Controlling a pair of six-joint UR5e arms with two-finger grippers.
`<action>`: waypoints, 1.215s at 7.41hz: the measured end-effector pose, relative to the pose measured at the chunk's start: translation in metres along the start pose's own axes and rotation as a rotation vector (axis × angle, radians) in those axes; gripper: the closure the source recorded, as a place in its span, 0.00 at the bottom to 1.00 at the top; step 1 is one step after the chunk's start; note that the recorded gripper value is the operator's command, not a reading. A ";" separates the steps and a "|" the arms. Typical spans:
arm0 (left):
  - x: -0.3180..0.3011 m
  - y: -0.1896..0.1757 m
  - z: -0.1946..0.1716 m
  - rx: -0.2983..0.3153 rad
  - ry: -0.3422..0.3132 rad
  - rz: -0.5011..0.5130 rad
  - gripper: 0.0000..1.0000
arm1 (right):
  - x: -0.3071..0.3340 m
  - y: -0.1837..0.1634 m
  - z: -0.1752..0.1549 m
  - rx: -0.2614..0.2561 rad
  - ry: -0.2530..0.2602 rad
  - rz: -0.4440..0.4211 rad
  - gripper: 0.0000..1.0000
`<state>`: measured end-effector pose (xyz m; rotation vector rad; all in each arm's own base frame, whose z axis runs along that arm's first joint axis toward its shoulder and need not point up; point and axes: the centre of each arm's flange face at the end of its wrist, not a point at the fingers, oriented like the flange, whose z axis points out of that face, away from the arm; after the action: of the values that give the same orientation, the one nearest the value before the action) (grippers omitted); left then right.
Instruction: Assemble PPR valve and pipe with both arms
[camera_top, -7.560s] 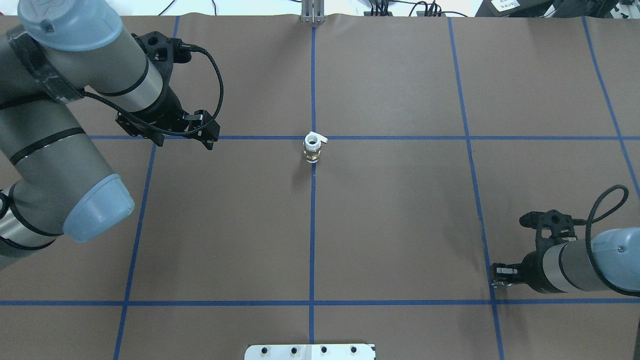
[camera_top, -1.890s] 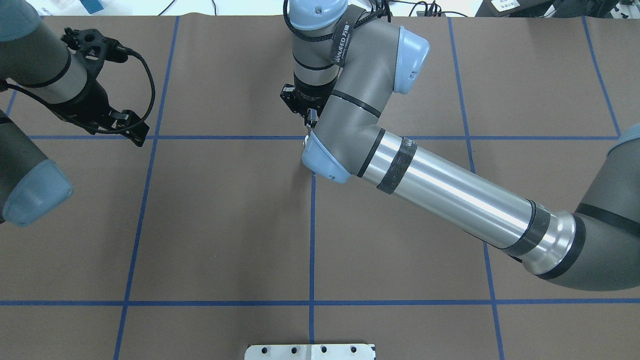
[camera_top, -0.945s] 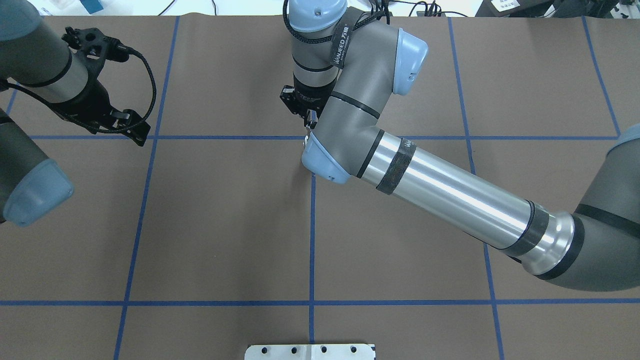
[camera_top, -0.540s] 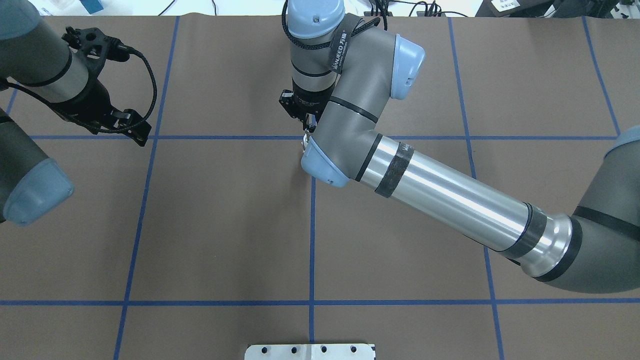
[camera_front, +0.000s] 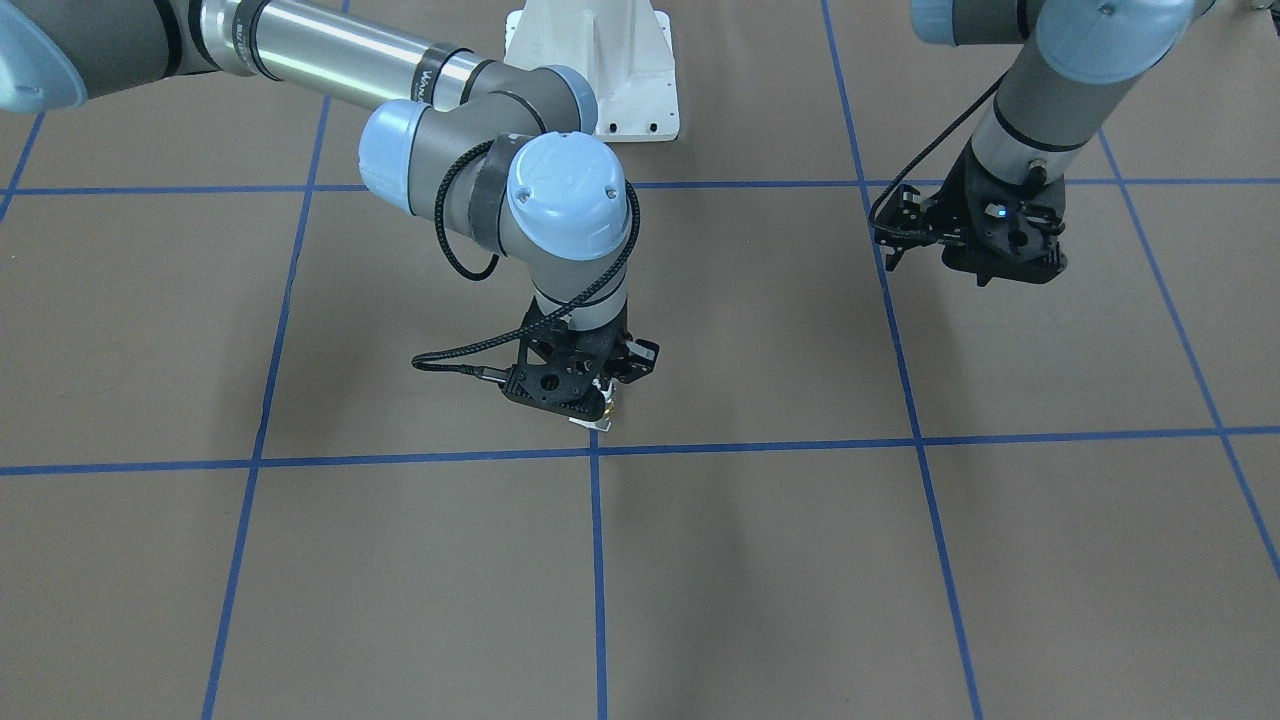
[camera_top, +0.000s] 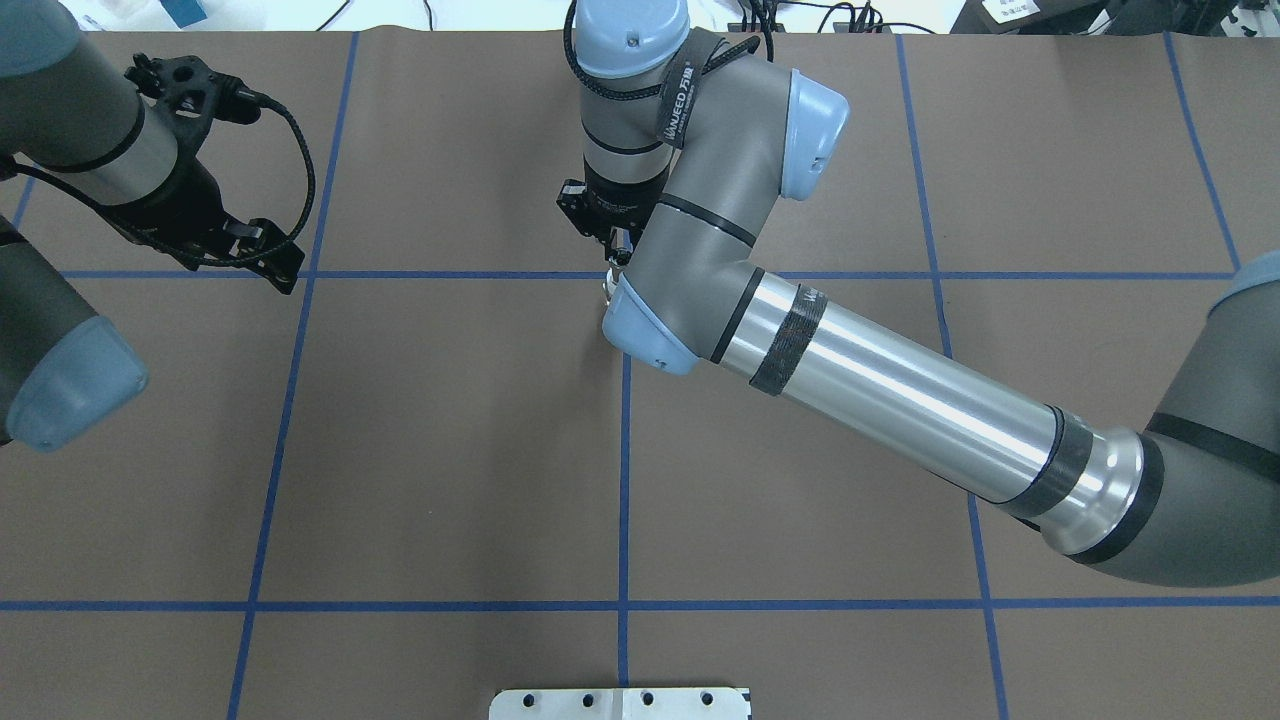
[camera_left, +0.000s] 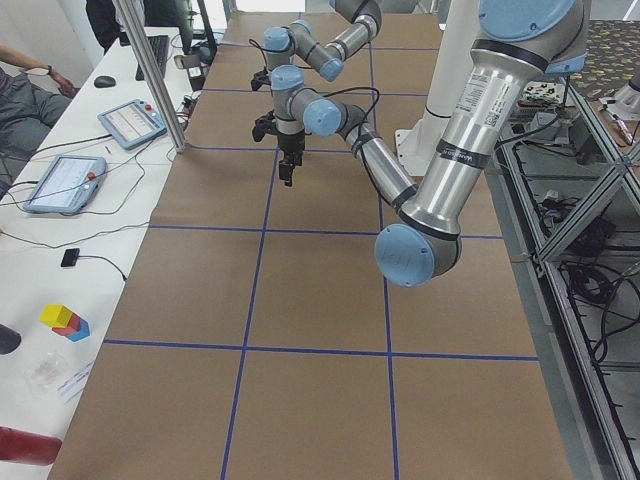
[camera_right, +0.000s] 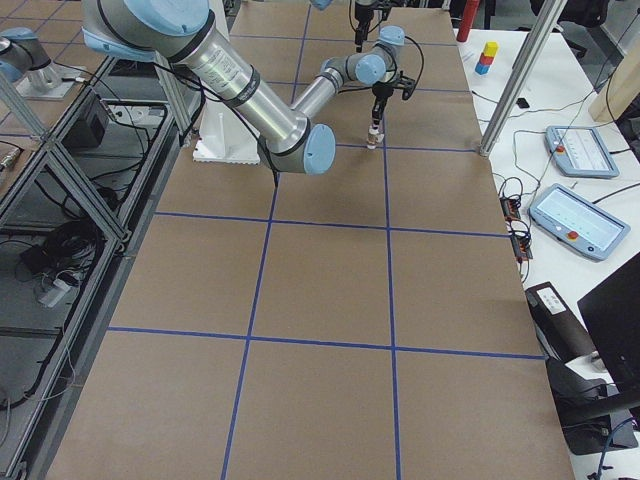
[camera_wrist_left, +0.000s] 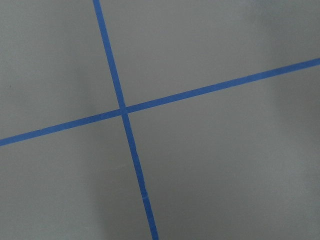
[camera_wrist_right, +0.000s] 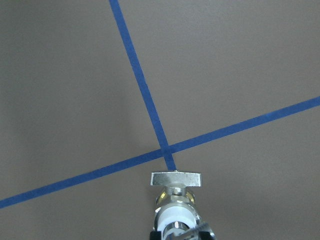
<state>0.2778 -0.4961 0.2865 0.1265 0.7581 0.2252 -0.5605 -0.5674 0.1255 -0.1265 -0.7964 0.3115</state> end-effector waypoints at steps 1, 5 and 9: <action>0.000 0.000 0.000 0.000 0.000 0.000 0.01 | 0.000 0.000 0.000 0.000 0.000 -0.001 0.32; 0.000 0.000 0.000 0.000 0.000 0.000 0.01 | 0.000 0.000 0.000 0.000 0.000 -0.004 0.22; -0.005 -0.001 -0.008 0.008 0.010 -0.005 0.01 | 0.021 0.000 -0.014 0.006 -0.032 -0.015 0.00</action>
<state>0.2686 -0.4983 0.2840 0.1315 0.7697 0.2184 -0.5368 -0.5609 0.1298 -0.1101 -0.8280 0.3023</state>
